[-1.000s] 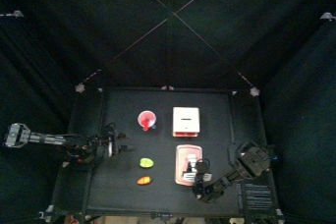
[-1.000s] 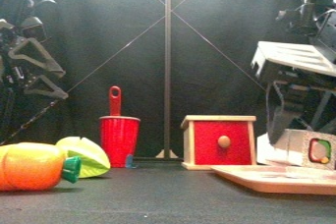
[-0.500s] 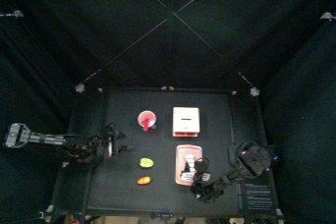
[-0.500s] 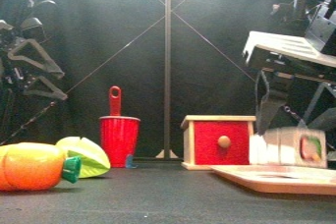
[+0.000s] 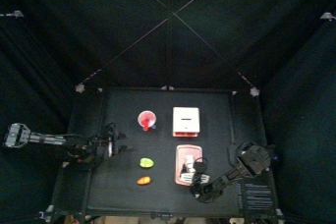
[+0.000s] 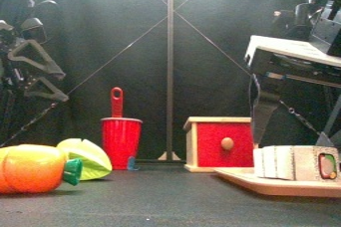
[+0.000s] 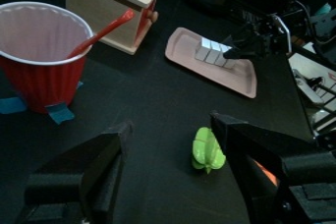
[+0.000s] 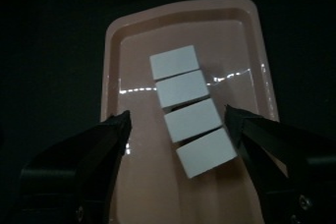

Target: Place sushi roll on plate to cut

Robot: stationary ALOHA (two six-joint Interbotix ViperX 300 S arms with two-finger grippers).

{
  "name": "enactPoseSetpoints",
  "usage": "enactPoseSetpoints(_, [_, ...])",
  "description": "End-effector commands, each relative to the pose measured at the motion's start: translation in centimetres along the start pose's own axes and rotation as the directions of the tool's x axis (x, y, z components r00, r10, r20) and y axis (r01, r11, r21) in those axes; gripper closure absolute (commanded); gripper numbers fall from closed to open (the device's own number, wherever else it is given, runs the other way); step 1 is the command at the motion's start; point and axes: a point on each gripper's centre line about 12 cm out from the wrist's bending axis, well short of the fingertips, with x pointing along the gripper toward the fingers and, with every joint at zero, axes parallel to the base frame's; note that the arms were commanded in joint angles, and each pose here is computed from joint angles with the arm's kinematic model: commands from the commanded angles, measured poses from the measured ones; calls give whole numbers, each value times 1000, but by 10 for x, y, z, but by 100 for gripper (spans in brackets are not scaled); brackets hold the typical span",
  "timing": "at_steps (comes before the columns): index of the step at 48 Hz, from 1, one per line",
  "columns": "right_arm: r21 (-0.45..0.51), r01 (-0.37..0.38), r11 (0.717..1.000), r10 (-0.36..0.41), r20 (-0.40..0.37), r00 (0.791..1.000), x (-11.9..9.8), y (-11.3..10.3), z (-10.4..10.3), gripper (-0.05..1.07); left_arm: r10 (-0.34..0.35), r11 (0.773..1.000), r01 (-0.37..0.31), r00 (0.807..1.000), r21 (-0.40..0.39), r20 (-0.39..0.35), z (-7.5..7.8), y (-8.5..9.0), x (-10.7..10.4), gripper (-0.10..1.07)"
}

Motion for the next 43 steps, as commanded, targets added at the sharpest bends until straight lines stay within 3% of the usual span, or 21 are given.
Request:
enactPoseSetpoints(1, [25, -24, 999, 25, -42, 999, -8, 9, -2, -2, -5, 1000, 5, 1000, -2, 19, 7, -2, 2, 0])
enactPoseSetpoints(10, [31, -23, 999, 25, -53, 998, -8, 14, -5, -2, -6, 1000, 6, 1000, -1, 17, 6, -3, 1, 0])
enactPoseSetpoints(20, [25, -9, 1000, 9, -2, 1000, -11, 12, 2, -2, -5, 1000, 5, 1000, -2, 17, 6, -2, 1, 0])
enactPoseSetpoints(43, [40, -43, 998, 39, 93, 995, -24, 9, 38, -2, -6, 1000, 6, 1000, -2, 20, 7, -3, 1, 0])
